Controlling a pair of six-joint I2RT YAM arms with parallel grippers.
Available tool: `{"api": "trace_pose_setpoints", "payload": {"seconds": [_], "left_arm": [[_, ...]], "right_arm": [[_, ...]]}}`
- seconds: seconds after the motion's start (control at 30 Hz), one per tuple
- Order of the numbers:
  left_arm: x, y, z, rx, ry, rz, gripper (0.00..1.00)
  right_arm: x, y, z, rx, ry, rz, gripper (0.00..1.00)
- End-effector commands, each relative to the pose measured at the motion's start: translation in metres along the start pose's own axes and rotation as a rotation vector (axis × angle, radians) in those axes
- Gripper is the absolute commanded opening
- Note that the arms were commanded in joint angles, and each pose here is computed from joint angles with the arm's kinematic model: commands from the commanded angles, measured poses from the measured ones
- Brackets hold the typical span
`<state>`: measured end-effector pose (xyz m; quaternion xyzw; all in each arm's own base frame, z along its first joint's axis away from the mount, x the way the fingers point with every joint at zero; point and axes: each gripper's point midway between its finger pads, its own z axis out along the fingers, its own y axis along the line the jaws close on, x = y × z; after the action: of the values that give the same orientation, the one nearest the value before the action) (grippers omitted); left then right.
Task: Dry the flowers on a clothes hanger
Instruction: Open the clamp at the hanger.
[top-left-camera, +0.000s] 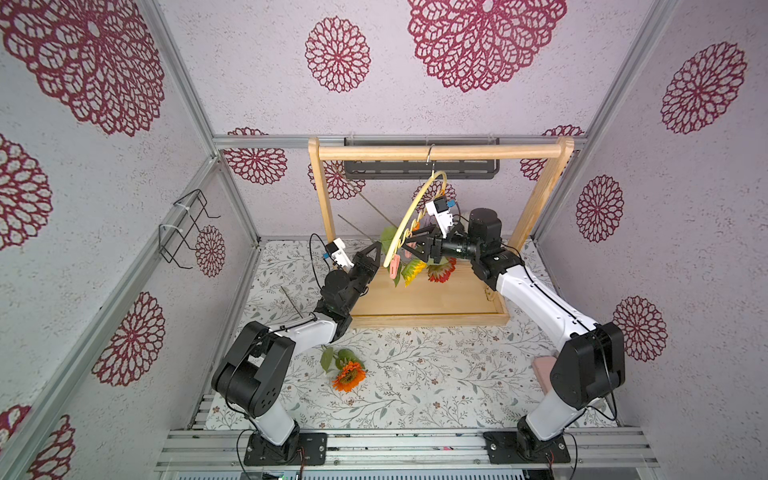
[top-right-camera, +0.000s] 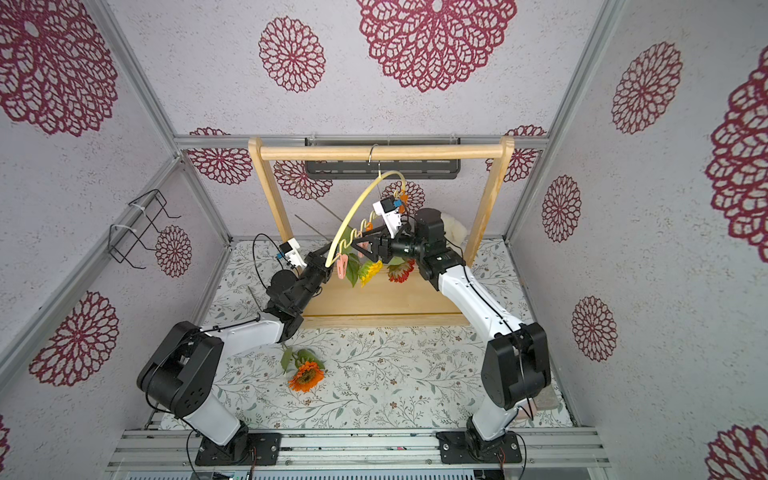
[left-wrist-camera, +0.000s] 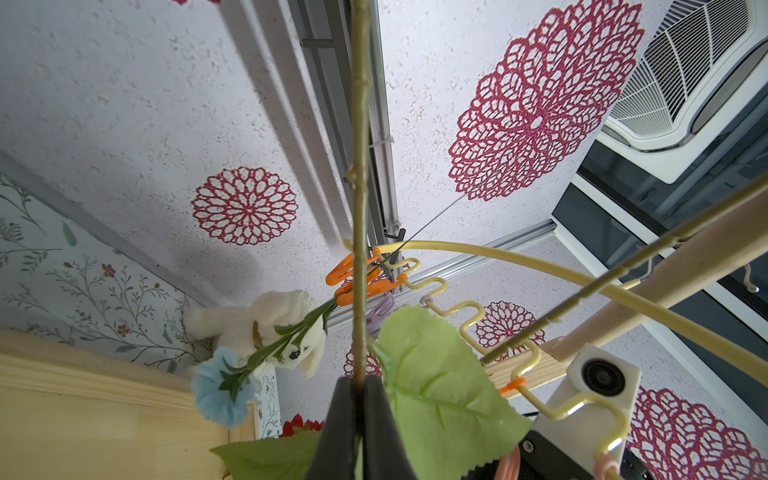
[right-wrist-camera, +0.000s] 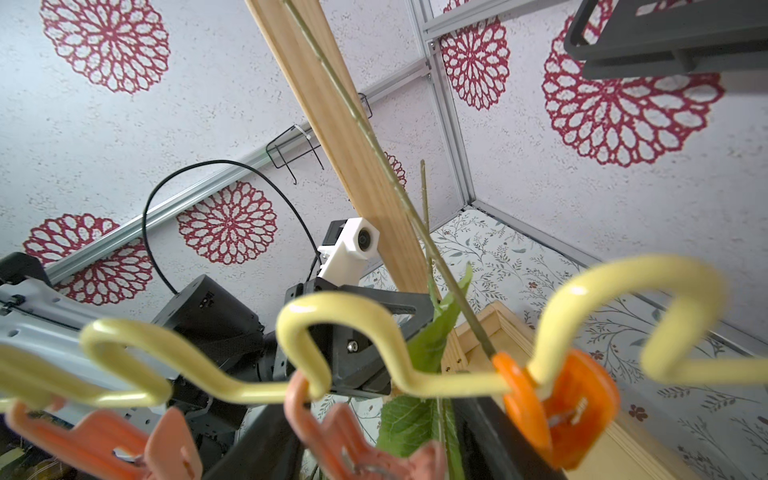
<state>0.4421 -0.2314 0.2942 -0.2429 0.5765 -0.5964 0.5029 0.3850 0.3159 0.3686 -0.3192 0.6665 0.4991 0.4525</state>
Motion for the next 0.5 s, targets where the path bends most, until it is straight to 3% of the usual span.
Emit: {"api": "trace_pose_setpoints", "payload": {"seconds": [0.0,0.17,0.37,0.47], "left_arm": [[-0.0016,-0.0193,0.0023,0.040,-0.011,-0.007,0.00],[-0.0006,-0.0173,0.0036,0.039,-0.007,-0.012,0.00],[0.0013,-0.0162,0.0056,0.043,0.001,-0.022,0.00],[0.0031,-0.0174,0.0062,0.047,0.006,-0.024,0.00]], "right_arm": [[-0.0145,0.0114,-0.0082,0.016,-0.038,-0.039,0.60],[-0.0130,0.0124,-0.0130,0.034,-0.040,-0.036,0.59],[-0.0125,0.0137,-0.0143,0.038,-0.044,-0.032,0.51],[-0.0158,0.0149,-0.0151,0.036,-0.053,-0.035,0.53]]}}
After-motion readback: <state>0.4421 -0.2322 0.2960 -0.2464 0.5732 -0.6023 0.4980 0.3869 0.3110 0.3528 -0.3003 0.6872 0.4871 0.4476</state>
